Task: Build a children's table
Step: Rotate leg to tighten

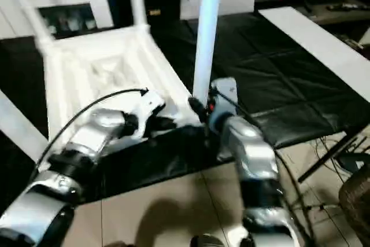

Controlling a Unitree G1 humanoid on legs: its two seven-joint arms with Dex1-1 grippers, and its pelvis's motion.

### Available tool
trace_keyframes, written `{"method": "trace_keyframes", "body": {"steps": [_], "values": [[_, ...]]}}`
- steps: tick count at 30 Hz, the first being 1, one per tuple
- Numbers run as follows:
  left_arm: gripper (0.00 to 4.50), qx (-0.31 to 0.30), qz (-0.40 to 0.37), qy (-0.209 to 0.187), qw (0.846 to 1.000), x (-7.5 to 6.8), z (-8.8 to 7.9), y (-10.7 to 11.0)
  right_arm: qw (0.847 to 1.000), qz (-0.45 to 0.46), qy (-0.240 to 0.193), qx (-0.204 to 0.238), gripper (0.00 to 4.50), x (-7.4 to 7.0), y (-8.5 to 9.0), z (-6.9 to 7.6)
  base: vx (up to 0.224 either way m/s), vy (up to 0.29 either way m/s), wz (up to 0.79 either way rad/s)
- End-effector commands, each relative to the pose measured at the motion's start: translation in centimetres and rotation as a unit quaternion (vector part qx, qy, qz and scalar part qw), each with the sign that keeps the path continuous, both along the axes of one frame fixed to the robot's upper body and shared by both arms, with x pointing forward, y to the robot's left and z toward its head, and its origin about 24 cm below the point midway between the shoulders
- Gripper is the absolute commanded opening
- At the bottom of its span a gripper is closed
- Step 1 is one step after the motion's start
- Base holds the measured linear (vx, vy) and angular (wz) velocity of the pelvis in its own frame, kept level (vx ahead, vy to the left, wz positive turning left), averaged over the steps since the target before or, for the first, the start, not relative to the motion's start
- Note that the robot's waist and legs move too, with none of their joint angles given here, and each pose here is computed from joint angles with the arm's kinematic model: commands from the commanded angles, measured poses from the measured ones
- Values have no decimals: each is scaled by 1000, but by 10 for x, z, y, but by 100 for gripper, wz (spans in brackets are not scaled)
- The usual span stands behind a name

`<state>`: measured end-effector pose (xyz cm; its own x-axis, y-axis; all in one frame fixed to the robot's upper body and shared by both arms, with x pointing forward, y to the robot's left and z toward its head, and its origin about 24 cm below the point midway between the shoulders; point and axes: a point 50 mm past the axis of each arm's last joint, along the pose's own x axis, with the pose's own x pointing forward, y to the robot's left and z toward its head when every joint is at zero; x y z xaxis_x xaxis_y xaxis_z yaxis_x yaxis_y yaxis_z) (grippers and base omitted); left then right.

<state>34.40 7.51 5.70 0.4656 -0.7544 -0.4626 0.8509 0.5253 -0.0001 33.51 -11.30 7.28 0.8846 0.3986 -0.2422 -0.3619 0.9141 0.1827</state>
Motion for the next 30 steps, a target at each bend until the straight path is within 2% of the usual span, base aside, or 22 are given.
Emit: {"method": "trace_keyframes", "body": {"steps": [1,5,6,8,12,14,16,18,19,20,22,23,24,25,28,29,30], "values": [[0,-47,-27,-43,998,-1,24,-34,990,125,24,56,260,-16,64,-6,0,0,0],[0,-43,-29,-46,998,-2,24,-28,992,114,18,53,283,-18,54,-9,0,0,0],[0,-40,-34,-46,998,-3,23,-24,992,113,13,54,310,-18,48,-10,0,0,0],[0,-32,-39,-47,998,-3,21,-17,992,117,4,54,319,-20,39,-10,0,0,0],[0,-16,-68,-52,996,-4,19,-2,986,160,-34,32,354,-26,20,-7,0,0,0],[0,-11,-101,-55,993,-7,18,7,979,195,-52,16,372,-30,5,-4,0,0,0],[0,-10,-113,-56,992,-7,17,10,977,204,-57,12,396,-31,0,-3,0,0,0],[0,-9,-176,-53,983,-14,15,16,968,242,-62,-1,412,-35,-14,0,0,0,0],[0,6,-234,-43,971,-20,12,23,954,289,-68,-25,412,-40,-25,3,0,0,0],[0,6,-235,-42,971,-20,12,23,954,292,-68,-26,412,-40,-25,3,0,0,0],[0,8,-259,-32,965,-23,11,29,942,325,-72,-37,412,-44,-32,5,0,0,0],[0,10,-278,-25,960,-24,12,32,935,346,-71,-34,412,-46,-37,7,0,0,0],[0,19,-306,-12,952,-27,12,36,920,385,-65,-30,412,-50,-42,9,0,0,0],[0,19,-306,-12,952,-27,12,36,920,385,-65,-30,412,-50,-42,9,0,0,0],[0,33,-337,1,941,-29,12,42,898,437,-46,-28,412,-56,-49,11,0,0,0],[0,33,-337,1,941,-29,12,42,898,437,-46,-28,395,-56,-49,11,0,0,0],[0,40,-355,5,934,-30,12,45,886,461,-39,-27,384,-57,-51,11,0,0,0]]}}
